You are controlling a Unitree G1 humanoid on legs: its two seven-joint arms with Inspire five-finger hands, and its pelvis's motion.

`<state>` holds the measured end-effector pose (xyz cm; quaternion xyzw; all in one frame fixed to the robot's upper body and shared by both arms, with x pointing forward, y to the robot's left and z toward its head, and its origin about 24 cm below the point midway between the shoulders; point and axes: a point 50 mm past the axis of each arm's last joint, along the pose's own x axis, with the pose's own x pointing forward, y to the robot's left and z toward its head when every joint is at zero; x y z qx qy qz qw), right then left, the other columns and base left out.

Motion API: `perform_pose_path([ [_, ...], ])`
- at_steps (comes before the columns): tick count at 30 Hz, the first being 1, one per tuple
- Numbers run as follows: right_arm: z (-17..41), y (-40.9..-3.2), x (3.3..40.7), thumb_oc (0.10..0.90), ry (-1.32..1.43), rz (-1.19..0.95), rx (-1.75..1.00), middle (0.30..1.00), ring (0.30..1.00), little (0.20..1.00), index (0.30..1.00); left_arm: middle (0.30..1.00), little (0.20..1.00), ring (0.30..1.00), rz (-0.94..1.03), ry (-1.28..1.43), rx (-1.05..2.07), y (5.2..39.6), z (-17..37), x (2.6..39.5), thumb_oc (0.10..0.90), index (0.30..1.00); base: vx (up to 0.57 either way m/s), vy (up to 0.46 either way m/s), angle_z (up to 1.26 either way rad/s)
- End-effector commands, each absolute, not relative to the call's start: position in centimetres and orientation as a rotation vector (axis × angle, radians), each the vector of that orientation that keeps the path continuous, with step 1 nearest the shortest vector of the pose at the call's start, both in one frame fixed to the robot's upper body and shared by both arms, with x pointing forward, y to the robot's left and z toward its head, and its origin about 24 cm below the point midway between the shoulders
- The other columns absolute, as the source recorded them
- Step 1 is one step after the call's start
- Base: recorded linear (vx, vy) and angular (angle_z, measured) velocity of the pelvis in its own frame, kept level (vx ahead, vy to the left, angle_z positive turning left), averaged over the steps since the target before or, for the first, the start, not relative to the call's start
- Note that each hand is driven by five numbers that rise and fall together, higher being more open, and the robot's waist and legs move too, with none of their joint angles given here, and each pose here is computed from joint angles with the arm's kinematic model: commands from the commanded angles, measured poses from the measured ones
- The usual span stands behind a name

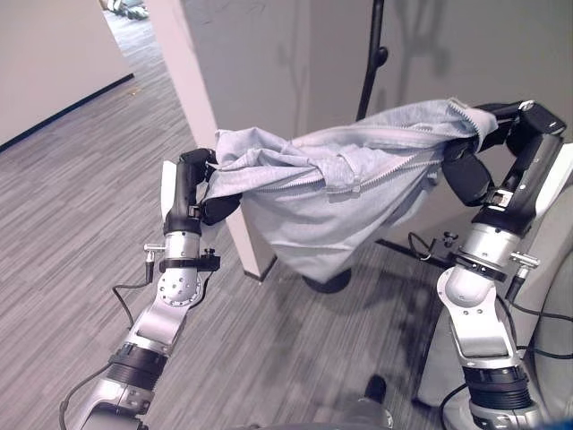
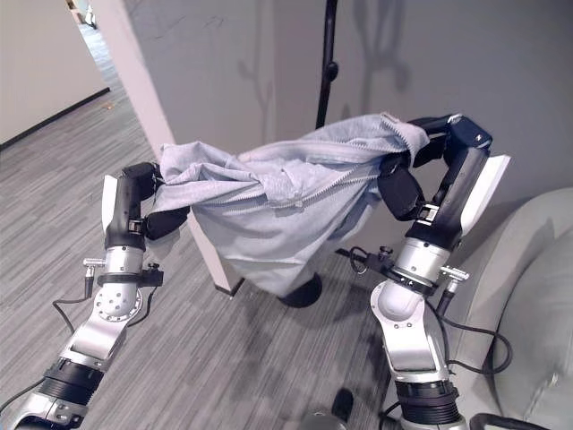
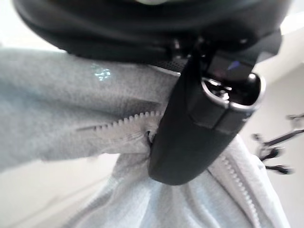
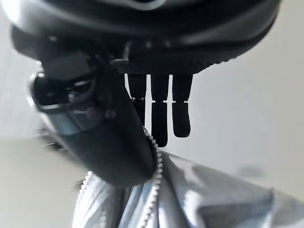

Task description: Hang the clothes on the sofa on the clothes rack.

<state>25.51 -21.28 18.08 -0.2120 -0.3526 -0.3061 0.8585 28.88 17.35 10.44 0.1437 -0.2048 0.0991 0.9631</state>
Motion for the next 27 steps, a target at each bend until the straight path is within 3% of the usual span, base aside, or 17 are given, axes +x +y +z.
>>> perform_pose_path([
  [1,24.1,-22.5,22.4,0.400,-1.092,-0.869,-0.440,0.300,0.300,0.300,0.300,0.300,0.300,0.300,0.300,-0.743,0.309,19.8,17.4,28.8,0.400,0.300,0.35,-0.568,0.33],
  [4,25.3,-22.1,21.8,0.400,-1.181,-0.863,-0.481,0.300,0.300,0.300,0.300,0.300,0.300,0.300,0.339,-0.778,0.387,20.7,17.7,28.2,0.400,0.300,0.28,-0.396,0.00],
  [8,26.2,-20.5,22.5,0.400,-1.248,-0.626,-0.429,0.300,0.300,0.300,0.300,0.300,0.300,0.300,0.642,-0.953,0.458,24.2,20.9,26.3,0.400,0.300,0.28,-0.447,-0.54],
  [15,26.2,-19.8,22.6,0.400,-1.260,-0.454,-0.469,0.300,0.300,0.300,0.300,0.300,0.300,0.300,0.918,-1.110,0.534,26.8,23.2,23.5,0.400,0.300,0.21,-0.232,0.00],
  [21,25.7,-20.3,22.9,0.400,-1.234,-0.509,-0.496,0.300,0.300,0.300,0.300,0.300,0.300,0.300,0.897,-1.050,0.577,26.6,22.2,24.1,0.400,0.300,0.23,0.116,0.01],
  [27,25.1,-22.1,23.5,0.400,-1.153,-0.709,-0.589,0.300,0.300,0.300,0.300,0.300,0.300,0.300,0.767,-1.016,0.703,25.8,22.9,26.4,0.400,0.300,0.25,0.266,-0.05],
])
